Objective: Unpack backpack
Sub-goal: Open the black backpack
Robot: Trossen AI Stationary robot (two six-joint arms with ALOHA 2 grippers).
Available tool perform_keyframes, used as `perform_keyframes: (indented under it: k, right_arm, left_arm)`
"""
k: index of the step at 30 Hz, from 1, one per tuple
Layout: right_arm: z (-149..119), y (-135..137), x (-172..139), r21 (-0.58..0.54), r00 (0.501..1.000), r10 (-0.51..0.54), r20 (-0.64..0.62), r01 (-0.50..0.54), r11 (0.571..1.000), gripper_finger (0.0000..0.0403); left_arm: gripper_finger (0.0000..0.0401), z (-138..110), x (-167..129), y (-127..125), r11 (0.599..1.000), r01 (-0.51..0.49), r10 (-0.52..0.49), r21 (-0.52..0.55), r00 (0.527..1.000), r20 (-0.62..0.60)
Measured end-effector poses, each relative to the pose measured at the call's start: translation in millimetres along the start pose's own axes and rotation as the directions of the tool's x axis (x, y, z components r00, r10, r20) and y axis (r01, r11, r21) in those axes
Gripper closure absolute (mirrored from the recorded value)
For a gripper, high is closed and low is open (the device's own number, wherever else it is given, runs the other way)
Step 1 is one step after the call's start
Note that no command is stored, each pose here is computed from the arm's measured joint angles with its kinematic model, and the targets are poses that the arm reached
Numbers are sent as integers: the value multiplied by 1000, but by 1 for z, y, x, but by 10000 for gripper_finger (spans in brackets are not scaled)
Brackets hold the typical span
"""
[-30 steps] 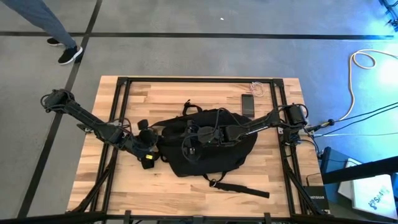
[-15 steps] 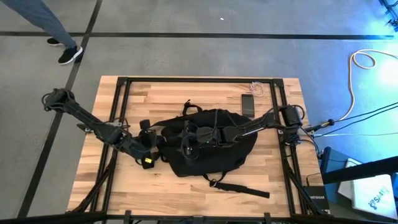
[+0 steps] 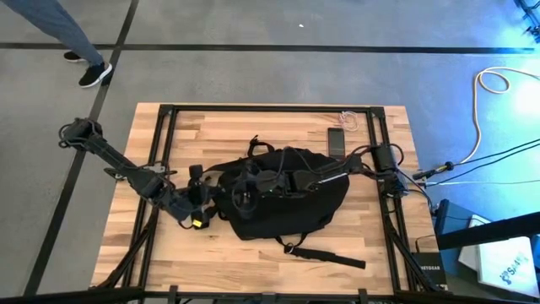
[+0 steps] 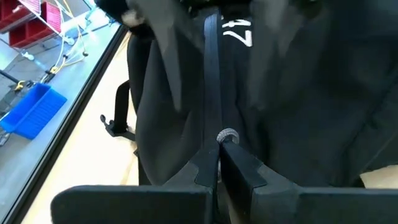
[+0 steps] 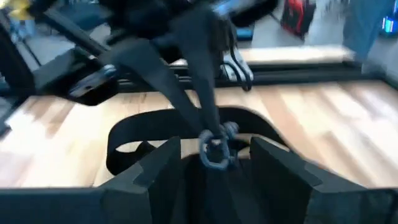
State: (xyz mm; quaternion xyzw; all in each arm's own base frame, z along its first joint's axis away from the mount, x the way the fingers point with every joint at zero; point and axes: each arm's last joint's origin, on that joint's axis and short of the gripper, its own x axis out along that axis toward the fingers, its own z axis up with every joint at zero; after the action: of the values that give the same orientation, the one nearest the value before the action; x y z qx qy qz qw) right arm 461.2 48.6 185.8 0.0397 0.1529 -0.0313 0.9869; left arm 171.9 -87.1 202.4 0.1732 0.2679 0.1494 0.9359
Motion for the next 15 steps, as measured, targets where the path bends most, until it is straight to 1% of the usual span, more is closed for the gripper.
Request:
perform_keyframes:
  k: [1, 3, 5, 10, 15]
  right_arm:
    - [-1, -3, 1, 26, 1000, 13, -4, -13, 1000, 226]
    - [-3, -8, 4, 35, 999, 51, -12, -51, 998, 224]
    - [-5, -11, 7, 39, 998, 58, 5, -58, 998, 215]
    - [-17, -11, 14, 9, 997, 74, -6, -74, 997, 163]
    - [-20, -11, 20, 7, 994, 93, 57, -94, 996, 110]
  left_arm:
    - [401, 0, 0, 0, 1000, 0, 0, 2, 1000, 1]
    - [401, 0, -1, -1, 1000, -3, 3, 5, 1000, 4]
    - [401, 0, -1, -1, 1000, -1, 1, 5, 1000, 5]
    - [401, 0, -1, -1, 1000, -1, 1, 9, 1000, 6]
    - [401, 0, -1, -1, 1000, -3, 3, 11, 1000, 4]
